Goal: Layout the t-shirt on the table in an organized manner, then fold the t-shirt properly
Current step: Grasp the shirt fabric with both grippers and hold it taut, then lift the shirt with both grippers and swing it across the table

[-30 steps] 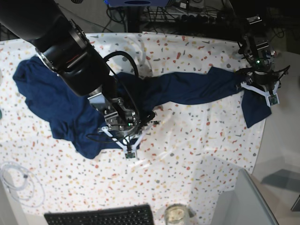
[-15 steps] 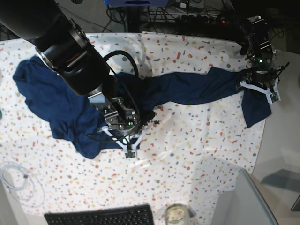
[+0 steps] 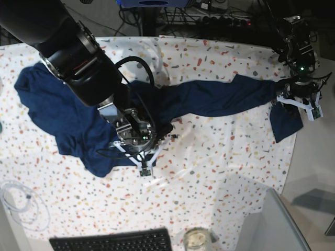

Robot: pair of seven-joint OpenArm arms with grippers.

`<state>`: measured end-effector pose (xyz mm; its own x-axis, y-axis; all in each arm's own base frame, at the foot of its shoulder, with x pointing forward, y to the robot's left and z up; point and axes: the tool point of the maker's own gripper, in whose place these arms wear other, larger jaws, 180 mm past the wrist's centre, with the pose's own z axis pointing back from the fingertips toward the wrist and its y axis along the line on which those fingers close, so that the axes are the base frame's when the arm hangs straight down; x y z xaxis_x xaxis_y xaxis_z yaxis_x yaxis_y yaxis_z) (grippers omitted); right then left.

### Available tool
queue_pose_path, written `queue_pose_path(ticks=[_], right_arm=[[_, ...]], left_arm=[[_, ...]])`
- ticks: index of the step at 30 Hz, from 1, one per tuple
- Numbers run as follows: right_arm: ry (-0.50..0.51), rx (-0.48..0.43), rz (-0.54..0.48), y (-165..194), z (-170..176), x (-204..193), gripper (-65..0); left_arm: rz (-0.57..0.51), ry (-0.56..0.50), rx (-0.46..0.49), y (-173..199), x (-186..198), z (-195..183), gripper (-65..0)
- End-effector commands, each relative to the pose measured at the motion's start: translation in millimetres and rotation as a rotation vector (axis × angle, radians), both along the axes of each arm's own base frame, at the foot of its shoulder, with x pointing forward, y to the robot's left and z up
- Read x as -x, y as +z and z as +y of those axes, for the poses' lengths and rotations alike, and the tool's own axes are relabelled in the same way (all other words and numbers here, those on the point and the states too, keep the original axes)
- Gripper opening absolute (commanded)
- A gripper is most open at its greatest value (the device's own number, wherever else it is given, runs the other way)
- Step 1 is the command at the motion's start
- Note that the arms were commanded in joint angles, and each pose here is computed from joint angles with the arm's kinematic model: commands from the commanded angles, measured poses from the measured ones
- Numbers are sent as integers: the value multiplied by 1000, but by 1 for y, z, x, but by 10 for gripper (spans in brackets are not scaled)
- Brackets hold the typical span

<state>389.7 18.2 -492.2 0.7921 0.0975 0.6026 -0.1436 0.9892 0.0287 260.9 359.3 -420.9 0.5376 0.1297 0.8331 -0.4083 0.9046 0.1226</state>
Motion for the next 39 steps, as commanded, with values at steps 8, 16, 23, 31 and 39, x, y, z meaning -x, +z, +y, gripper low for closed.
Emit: queue_pose_path(ticks=[8,16,23,31,39], right_arm=[[7,-13,-29,12,7,-11,-650],[7,-13,-29,12,7,-11,-650],[8,-15,-27,11,8,-9,-650],[47,-103,-122,64,30,-31,-650],[87,-133,-311,175,29,-95,-650]], left_arm=[[-25,-9,0,3,-18,0,-58],[78,-39,91,-46,-36,-25,-58],[184,0,134,-81,-19,-17,-161],[196,14,108,-78,-18,3,-650],[22,-29,2,40,-93,23,-650]])
